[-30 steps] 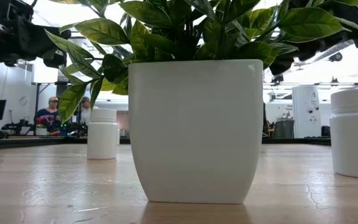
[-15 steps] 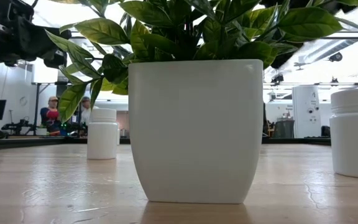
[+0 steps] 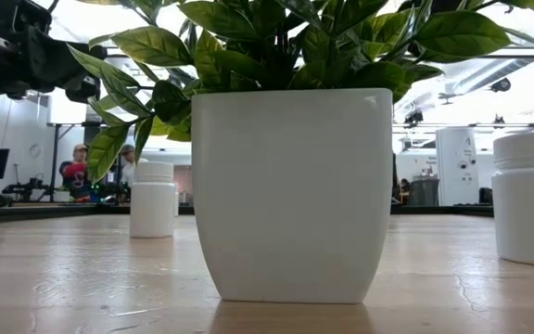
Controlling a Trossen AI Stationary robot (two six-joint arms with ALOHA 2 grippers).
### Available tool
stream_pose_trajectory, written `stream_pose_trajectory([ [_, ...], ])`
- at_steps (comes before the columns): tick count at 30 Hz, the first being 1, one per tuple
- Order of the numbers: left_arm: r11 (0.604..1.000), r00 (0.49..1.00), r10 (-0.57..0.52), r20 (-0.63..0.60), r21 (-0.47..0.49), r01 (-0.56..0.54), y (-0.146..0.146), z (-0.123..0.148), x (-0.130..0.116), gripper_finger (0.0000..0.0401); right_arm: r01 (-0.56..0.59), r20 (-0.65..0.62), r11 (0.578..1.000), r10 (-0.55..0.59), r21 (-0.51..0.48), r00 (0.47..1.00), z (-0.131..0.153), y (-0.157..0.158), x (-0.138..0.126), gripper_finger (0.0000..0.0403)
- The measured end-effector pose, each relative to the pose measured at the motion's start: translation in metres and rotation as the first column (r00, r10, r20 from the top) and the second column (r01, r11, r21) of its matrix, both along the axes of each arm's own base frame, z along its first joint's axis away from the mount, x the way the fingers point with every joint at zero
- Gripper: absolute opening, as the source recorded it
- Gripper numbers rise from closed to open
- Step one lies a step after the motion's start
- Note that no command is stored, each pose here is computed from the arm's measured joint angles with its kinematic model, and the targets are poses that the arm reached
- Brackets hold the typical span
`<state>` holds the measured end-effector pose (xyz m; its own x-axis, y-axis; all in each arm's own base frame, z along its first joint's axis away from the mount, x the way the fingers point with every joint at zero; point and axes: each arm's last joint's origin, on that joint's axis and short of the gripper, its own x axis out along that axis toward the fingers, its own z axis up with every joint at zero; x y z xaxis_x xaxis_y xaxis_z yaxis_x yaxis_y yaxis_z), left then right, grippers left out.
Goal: Pick and place pill bottles into a basket
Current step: Put the white pill bottle into the blue bin
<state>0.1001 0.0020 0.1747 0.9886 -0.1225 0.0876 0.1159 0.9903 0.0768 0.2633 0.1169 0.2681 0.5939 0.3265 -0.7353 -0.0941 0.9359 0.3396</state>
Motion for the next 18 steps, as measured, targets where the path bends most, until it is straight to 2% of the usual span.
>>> stream_pose_trajectory([
  [10,1.000,1.000,0.000,0.000,0.000,0.000,0.000,0.000,0.000,0.0002,0.007,-0.132,1.000,-0.004,0.019,0.991,-0.006,0.033,0.022,0.0010],
  [18,1.000,1.000,0.000,0.000,0.000,0.000,0.000,0.000,0.000,0.0002,0.031,-0.259,0.999,-0.035,-0.021,0.965,-0.015,0.042,0.033,0.0054],
])
